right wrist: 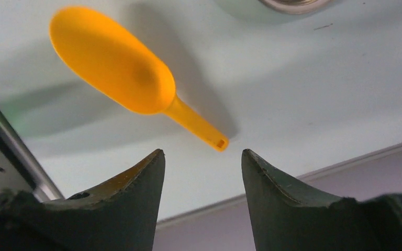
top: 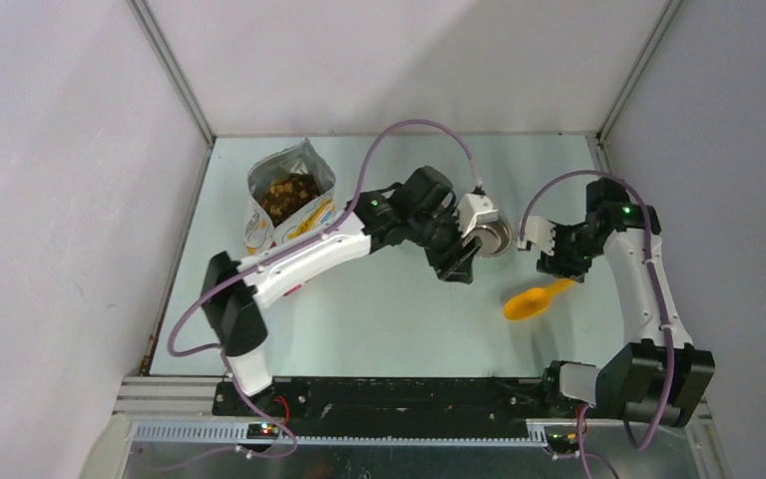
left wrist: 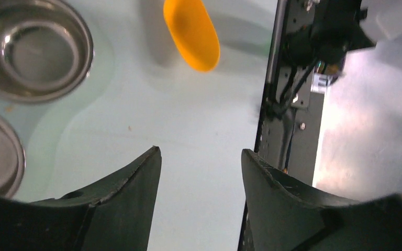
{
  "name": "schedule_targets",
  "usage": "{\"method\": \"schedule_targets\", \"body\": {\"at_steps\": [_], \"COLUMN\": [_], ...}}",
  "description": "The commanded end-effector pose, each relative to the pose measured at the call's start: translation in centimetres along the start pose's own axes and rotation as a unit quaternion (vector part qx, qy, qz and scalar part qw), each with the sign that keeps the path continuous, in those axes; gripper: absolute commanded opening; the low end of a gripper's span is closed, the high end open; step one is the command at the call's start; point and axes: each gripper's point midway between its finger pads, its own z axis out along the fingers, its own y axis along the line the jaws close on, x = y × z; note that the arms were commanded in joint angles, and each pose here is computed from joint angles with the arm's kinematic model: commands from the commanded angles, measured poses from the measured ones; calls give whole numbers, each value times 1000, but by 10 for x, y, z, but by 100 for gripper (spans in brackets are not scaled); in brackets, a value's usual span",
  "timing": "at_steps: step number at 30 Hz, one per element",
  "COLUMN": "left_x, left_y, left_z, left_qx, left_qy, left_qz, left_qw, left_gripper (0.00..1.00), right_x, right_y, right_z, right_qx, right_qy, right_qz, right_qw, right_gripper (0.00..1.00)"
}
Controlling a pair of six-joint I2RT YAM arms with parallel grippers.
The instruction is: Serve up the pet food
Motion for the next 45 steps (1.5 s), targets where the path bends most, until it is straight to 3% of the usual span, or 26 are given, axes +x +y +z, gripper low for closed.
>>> {"method": "schedule_targets", "body": {"at_steps": [1,6,15,28,39,45], "left_x": [20,42,64,50,55,55], "left_y": [-5,0,1,1,1,2], "left_z": [-37,-53,-74,-94,-90,-87], "left_qx": [-20,-35,-39,-24,-13,-9], "left_qy": [16,56,76,44,47,47], "left_qz": [41,33,22,4,-4,-7], "left_qw": [999,997,996,999,999,999], "left_gripper": [67,74,74,74,73,73], "right_x": [27,41,33,47,62,61], "right_y": [-19,-23,-8,33,41,43], "right_z": [15,39,72,83,94,101], "right_qx": [-34,-82,-128,-190,-203,-202], "right_qy": [87,131,157,198,219,213], "right_qz": [-166,-206,-207,-219,-200,-185], "right_qw": [982,966,957,936,933,938], "right_gripper": [59,61,62,53,59,49]}}
